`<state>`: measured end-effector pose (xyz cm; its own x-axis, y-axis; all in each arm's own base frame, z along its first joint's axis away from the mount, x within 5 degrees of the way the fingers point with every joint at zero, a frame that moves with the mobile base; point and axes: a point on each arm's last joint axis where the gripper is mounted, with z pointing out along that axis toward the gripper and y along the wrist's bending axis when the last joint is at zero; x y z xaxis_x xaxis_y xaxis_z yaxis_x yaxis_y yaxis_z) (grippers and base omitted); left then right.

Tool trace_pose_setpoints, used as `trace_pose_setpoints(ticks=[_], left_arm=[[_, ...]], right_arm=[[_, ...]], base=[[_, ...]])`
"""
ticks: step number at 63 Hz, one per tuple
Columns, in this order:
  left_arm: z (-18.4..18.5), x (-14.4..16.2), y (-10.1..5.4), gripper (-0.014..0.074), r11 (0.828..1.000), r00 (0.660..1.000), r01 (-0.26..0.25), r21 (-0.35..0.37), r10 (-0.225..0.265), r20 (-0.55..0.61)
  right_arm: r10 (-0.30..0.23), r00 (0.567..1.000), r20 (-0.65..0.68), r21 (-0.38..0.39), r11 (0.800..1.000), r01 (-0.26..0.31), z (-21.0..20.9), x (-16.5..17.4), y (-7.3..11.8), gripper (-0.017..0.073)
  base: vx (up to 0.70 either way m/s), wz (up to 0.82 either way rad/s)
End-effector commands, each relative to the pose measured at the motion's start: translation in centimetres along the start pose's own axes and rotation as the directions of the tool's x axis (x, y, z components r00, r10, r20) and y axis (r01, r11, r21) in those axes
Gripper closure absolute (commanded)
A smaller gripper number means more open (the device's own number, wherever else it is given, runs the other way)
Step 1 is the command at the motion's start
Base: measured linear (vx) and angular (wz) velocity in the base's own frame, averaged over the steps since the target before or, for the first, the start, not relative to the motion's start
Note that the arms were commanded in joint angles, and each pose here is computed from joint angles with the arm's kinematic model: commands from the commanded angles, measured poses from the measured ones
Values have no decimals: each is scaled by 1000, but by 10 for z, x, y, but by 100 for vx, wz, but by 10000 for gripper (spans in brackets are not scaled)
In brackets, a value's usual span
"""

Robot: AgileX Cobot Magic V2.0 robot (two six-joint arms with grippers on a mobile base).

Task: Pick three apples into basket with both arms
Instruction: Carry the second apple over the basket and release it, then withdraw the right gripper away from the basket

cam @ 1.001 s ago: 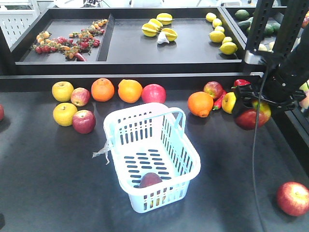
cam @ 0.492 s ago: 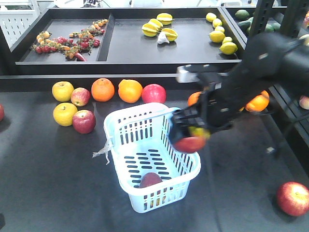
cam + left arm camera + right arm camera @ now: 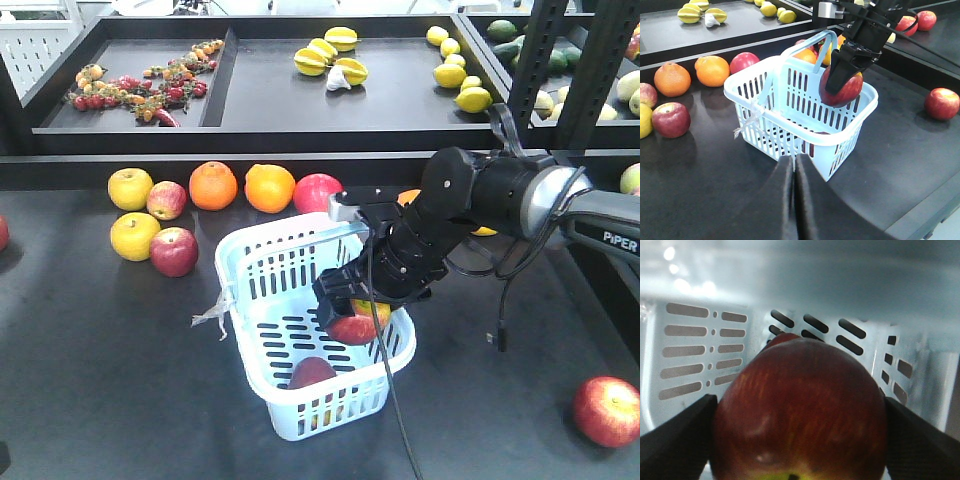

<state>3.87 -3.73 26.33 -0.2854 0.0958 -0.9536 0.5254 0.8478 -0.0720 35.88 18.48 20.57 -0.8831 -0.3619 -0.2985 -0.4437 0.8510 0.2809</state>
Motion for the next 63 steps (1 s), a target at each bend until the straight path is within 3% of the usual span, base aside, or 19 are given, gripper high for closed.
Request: trace_pose_setpoints(ticks=[1, 11, 17, 35, 48, 56, 63], left_arm=[[-2, -13, 0, 601, 999, 997, 31, -7, -30, 74], [-2, -13, 0, 601, 999, 997, 31, -7, -30, 74], [-2, -13, 0, 601, 999, 997, 31, -7, -30, 74], [-2, -13, 0, 601, 999, 997, 31, -7, -30, 74], [-2, -13, 0, 601, 999, 997, 31, -7, -30, 74], [-2, -13, 0, 601, 999, 997, 31, -7, -30, 74], [-2, -13, 0, 601, 999, 997, 31, -7, -30, 74]], right_arm=[[-24, 991, 134, -7, 1000, 25, -27, -13, 9, 160], [-24, 989, 149, -3, 1000, 24, -28, -14, 8, -79], [-24, 989, 149, -3, 1000, 24, -28, -14, 8, -147], [-22, 992, 122, -11, 1000, 24, -27, -12, 9, -118], [-38, 997, 64, -21, 999, 39, -42, -3, 14, 46], [-67, 994, 86, -15, 998, 69, -68, 2, 22, 271], [-103, 987, 122, 5, 995, 103, -97, 8, 29, 529]], base=[[0, 0], [0, 0], [0, 0], [0, 0], [0, 0], [0, 0], [0, 0]])
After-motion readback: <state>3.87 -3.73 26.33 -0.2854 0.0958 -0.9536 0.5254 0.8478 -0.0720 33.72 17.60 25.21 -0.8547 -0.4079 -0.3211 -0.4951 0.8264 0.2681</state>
